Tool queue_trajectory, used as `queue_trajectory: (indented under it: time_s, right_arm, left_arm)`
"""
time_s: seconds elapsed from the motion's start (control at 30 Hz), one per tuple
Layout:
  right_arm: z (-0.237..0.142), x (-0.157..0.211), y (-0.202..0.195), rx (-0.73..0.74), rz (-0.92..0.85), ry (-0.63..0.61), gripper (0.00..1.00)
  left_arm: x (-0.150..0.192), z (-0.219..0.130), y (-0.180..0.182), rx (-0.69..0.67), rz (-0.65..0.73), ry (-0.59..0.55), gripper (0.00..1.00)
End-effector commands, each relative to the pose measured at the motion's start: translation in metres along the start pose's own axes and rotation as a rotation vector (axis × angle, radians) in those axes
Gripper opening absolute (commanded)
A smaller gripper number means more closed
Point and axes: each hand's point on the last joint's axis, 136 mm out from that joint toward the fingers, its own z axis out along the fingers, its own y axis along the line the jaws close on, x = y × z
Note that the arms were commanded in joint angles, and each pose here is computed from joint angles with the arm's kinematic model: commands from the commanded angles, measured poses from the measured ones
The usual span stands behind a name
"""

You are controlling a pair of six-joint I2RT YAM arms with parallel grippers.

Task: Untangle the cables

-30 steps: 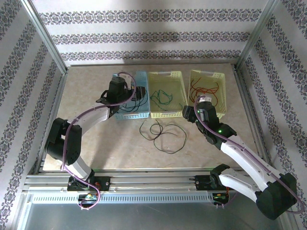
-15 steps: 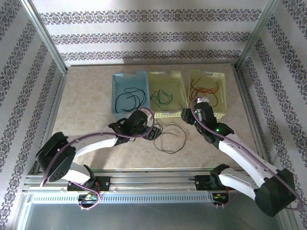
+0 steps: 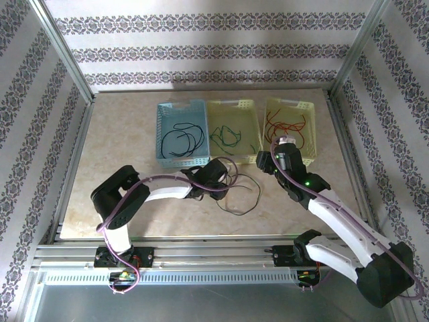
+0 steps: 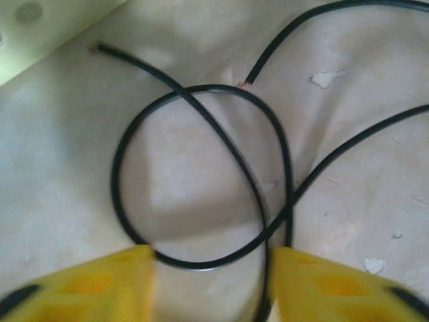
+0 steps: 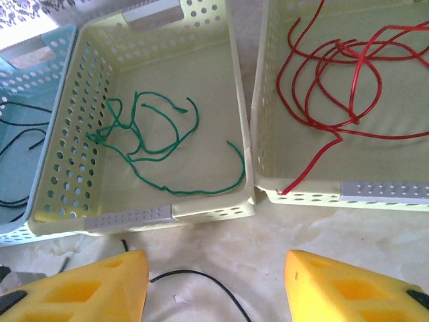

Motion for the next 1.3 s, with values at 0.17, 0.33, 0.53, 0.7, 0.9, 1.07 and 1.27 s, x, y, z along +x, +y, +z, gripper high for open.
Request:
queue_trajectory:
  time_s: [0.17,0.33,0.53,0.7,0.9,1.07,1.27]
  right_arm:
    - [-0.002,0.001,-0.013,0.034,0.009,-0.001,0.56]
    - [0.001,-0.001,-0.011,0.032,0.015,-0.001,0.56]
    - [0.003,0.001,-0.013,0.037,0.021,0.001,0.56]
    - [0.004,0.004,-0.014,0.039,0.03,0.002,0.56]
    - [0.006,0.006,-0.013,0.031,0.042,0.01,0.56]
    - [0.005,0.007,-0.012,0.024,0.043,0.009,0.56]
    - [0.006,0.009,-0.013,0.026,0.04,0.011,0.56]
  left_arm:
    - [0.011,-0.023,-0.016,0.05,0.052,0.063,0.01]
    - [-0.014,-0.063,-0.024,0.105,0.079,-0.048,0.0]
    - [-0.053,-0.137,-0.043,0.23,0.131,-0.283,0.0]
    - [-0.095,-0.213,-0.04,0.272,0.123,-0.501,0.0]
    - [-0.149,-0.293,0.001,0.202,0.026,-0.75,0.0]
    - [-0.177,-0.324,0.064,0.038,-0.115,-0.854,0.0]
    - [-0.206,-0.352,0.114,-0.017,-0.197,-0.966,0.0]
